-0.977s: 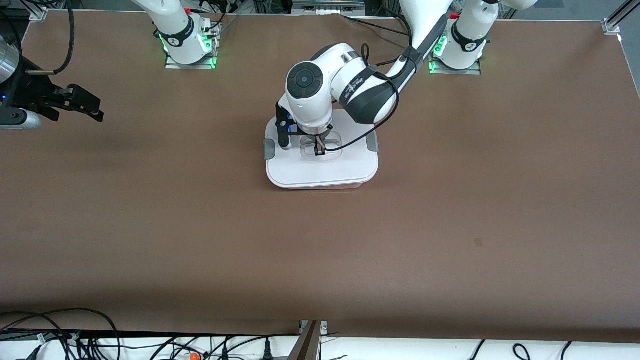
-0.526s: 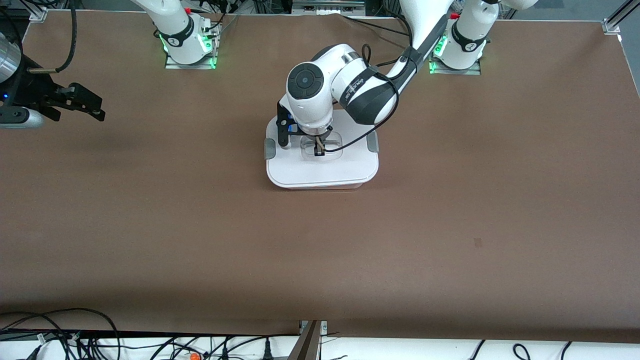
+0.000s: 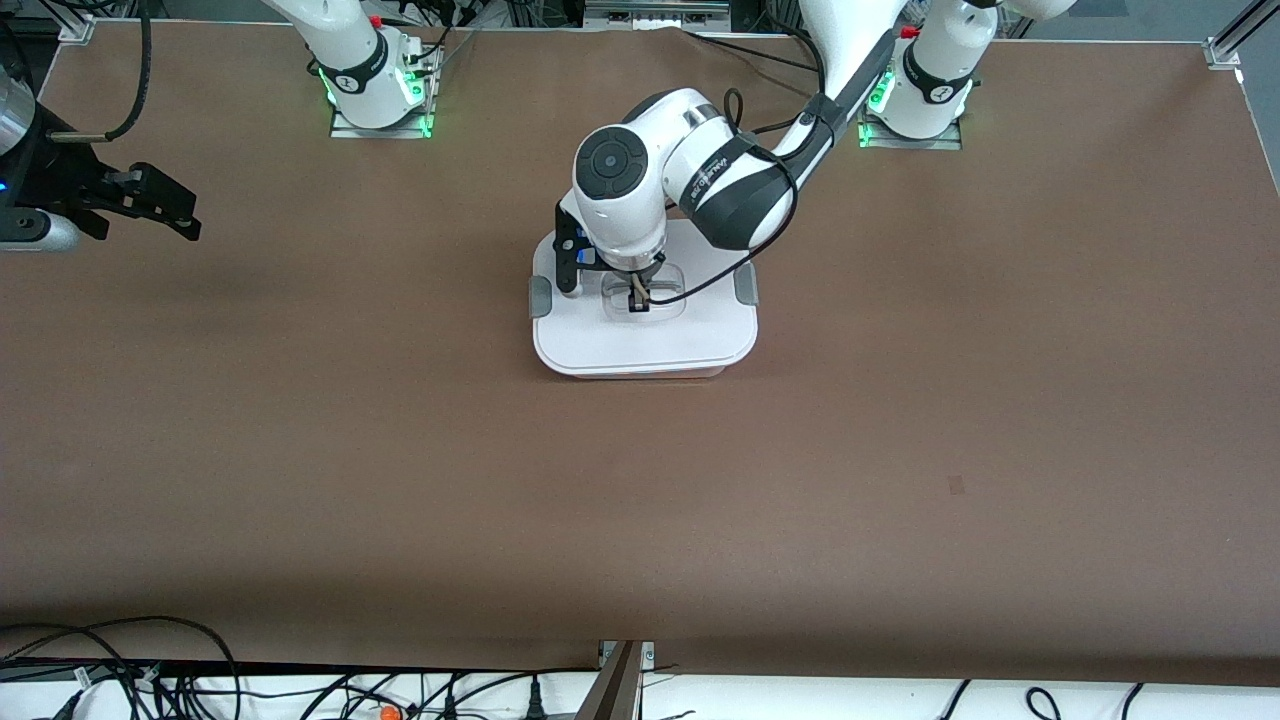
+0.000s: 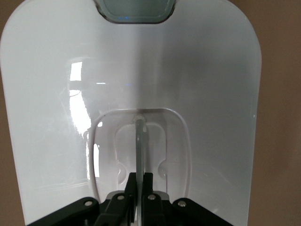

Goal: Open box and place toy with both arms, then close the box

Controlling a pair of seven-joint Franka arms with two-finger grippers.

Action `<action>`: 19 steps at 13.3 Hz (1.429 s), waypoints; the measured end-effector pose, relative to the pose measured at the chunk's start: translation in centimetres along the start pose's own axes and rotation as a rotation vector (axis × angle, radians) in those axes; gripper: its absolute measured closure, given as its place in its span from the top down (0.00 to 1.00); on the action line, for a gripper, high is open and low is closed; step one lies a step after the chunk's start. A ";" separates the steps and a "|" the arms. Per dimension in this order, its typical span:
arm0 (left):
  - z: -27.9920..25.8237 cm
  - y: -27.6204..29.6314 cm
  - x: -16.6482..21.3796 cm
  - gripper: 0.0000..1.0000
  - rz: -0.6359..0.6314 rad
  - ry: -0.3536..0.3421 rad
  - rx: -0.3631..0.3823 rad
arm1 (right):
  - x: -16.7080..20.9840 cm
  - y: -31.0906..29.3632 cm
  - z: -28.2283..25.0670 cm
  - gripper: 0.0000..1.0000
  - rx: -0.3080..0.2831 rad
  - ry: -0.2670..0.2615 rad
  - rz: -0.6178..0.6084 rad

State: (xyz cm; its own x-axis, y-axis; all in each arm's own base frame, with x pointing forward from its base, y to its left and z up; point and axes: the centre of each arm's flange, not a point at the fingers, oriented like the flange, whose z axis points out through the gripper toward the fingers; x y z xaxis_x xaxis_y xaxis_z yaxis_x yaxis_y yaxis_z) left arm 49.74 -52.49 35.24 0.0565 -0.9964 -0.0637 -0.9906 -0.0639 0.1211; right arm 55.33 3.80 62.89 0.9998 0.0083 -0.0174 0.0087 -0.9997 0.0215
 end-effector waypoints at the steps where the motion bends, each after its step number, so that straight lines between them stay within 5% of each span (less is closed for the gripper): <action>1: 0.0 0.0 0.0 0.07 0.005 0.000 0.000 | 0.0 0.0 0.0 1.00 0.000 0.000 0.000; 12: 0.1 0.0 0.0 0.10 0.034 -0.015 0.011 | 0.1 0.0 0.1 1.00 0.000 -0.002 0.000; 19: -4.5 -1.4 -2.6 0.81 -0.031 0.034 0.025 | 0.1 0.0 0.2 1.00 -0.001 -0.004 0.001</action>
State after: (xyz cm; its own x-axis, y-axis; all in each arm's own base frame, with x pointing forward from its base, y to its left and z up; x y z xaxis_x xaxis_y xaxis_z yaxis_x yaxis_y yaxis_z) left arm 51.51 -50.06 39.65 0.0905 -0.9953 -0.0333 -0.9911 -0.0933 0.0945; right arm 55.46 3.77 62.65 0.9997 0.0075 -0.0218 0.0080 -0.9997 0.0222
